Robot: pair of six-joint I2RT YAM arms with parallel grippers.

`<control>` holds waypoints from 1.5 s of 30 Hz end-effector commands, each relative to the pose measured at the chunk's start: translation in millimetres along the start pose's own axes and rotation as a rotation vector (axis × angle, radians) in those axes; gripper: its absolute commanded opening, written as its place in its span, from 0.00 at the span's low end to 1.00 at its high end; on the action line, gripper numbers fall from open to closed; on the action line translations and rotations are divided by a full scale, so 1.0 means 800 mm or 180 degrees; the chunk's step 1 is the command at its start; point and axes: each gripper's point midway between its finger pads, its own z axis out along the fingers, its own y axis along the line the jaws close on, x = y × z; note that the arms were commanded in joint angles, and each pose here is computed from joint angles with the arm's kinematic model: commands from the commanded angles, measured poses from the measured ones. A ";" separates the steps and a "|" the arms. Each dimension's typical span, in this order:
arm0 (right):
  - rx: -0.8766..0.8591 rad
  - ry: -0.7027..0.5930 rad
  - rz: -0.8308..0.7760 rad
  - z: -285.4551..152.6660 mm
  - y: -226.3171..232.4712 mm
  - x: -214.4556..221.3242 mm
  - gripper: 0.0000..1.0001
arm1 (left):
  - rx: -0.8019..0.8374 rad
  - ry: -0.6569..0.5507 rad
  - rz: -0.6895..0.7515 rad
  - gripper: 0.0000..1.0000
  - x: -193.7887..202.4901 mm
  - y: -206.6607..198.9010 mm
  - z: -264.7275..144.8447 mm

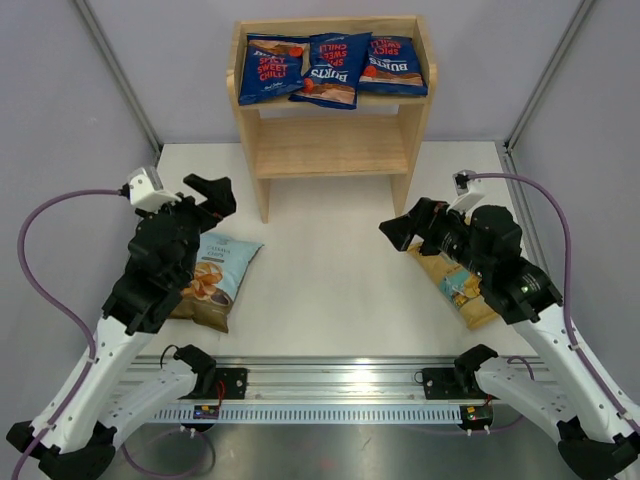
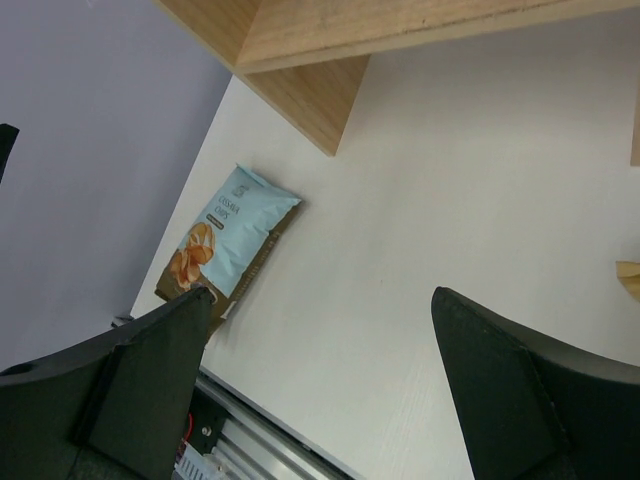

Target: Place and organize the chips bags onto the shelf

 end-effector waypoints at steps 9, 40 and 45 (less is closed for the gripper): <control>-0.0573 0.0122 0.0259 0.026 -0.002 0.069 0.99 | -0.0658 0.0547 0.0937 0.99 0.090 0.120 -0.033; -0.2286 0.0967 -0.0176 -0.027 0.071 0.145 1.00 | -0.0370 0.3196 -0.0277 0.99 0.190 0.322 0.082; -0.2446 0.0922 -0.0232 -0.038 0.081 0.143 0.99 | -0.0364 0.3313 -0.0583 0.99 0.217 0.343 0.076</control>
